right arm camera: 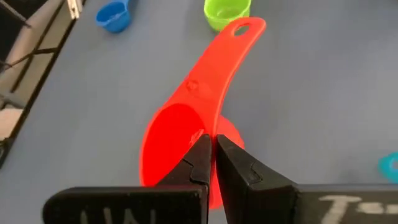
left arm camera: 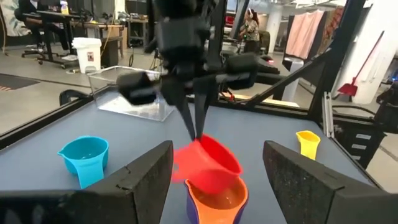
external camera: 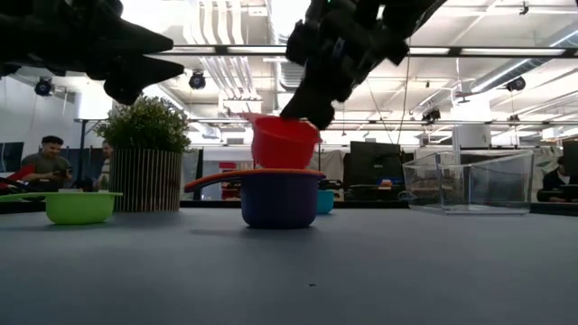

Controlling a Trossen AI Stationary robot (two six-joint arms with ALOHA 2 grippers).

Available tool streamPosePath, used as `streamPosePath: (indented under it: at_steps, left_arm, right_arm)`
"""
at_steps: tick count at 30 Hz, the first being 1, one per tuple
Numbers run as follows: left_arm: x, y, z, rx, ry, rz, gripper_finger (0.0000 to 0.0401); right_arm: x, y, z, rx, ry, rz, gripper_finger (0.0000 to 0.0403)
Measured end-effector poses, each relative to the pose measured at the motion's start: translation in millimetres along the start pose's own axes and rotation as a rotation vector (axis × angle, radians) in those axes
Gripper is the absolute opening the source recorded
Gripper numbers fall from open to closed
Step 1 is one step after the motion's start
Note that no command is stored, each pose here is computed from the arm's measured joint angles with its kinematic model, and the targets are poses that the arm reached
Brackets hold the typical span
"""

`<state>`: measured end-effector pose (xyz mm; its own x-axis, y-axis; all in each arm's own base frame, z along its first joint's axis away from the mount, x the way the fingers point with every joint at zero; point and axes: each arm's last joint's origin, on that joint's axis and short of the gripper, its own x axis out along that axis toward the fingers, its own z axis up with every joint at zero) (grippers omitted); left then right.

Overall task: Nest measuring cups in basket
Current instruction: Stack the red measuring cup on top of the orange measuring cup

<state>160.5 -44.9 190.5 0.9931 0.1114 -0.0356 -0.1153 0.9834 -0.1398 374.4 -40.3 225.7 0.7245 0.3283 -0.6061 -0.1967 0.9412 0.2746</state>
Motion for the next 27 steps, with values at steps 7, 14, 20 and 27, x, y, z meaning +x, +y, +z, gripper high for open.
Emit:
streamPosePath:
  at_steps: [7,14,20,27]
  left_arm:
    - [0.9,-0.3,-1.2,0.005,0.006,0.001,0.0233]
    - [1.7,-0.4,-2.6,0.008,0.014,0.002,0.0233]
    - [2.0,-0.5,-3.2,0.009,0.018,0.002,0.0233]
    - [3.1,-0.7,-5.3,0.010,0.030,0.005,0.0233]
  right_arm:
    - [13.9,-15.6,-11.0,0.044,0.037,0.057,0.0008]
    - [16.2,-16.3,-12.5,0.012,0.041,0.067,0.0011]
    - [13.1,-14.8,-10.0,0.033,0.032,0.067,0.0044]
    - [10.3,-14.3,-8.2,0.035,0.025,0.036,0.0111]
